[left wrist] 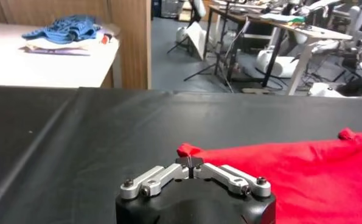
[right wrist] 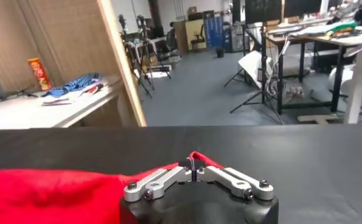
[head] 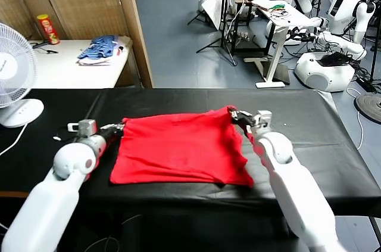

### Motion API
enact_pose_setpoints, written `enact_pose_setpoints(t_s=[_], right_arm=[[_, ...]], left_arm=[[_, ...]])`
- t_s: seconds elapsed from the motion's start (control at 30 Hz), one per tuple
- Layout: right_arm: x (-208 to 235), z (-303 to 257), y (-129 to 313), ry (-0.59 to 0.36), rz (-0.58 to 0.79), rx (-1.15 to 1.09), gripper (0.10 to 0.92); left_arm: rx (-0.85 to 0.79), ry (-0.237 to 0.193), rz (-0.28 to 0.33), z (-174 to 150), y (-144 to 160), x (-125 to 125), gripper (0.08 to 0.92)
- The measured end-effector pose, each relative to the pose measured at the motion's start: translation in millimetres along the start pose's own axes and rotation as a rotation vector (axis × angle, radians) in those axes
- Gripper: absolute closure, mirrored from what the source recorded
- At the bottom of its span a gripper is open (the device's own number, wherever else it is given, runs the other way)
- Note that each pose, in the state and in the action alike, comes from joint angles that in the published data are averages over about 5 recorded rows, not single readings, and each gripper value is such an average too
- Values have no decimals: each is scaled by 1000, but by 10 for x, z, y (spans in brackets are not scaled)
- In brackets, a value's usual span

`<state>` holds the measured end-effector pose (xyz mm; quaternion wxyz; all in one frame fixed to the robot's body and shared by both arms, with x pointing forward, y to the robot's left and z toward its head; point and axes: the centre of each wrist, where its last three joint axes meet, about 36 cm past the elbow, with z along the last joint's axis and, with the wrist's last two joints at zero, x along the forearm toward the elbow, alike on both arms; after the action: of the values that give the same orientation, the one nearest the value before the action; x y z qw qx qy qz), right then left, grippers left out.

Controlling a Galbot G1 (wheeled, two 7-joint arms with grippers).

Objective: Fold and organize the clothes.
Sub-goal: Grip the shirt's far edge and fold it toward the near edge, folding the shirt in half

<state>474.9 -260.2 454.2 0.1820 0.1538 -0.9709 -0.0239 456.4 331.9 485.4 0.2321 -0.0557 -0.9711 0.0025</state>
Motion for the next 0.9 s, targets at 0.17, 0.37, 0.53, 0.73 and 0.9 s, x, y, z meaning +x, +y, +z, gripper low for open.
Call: enact_pose_setpoints(t_s=[0.17,0.37,0.53,0.73,0.9], right_arm=[[280,112,110,59,0,25,900],[530,217,248,139,2,61,900],[621,302,318,188,10,75,900],[680,329,346,204,9,65,889],[788,266,280,190,18,50,693]], left_arm=[[-36,0,-21,68,-8,176,874],[-61,6,-30,139,-17,358,874],[-79,18,-38,233,-40,505,874],[-107,62,-39,390,-72,658,874],[-128,112,-38,531,-141,748,847]])
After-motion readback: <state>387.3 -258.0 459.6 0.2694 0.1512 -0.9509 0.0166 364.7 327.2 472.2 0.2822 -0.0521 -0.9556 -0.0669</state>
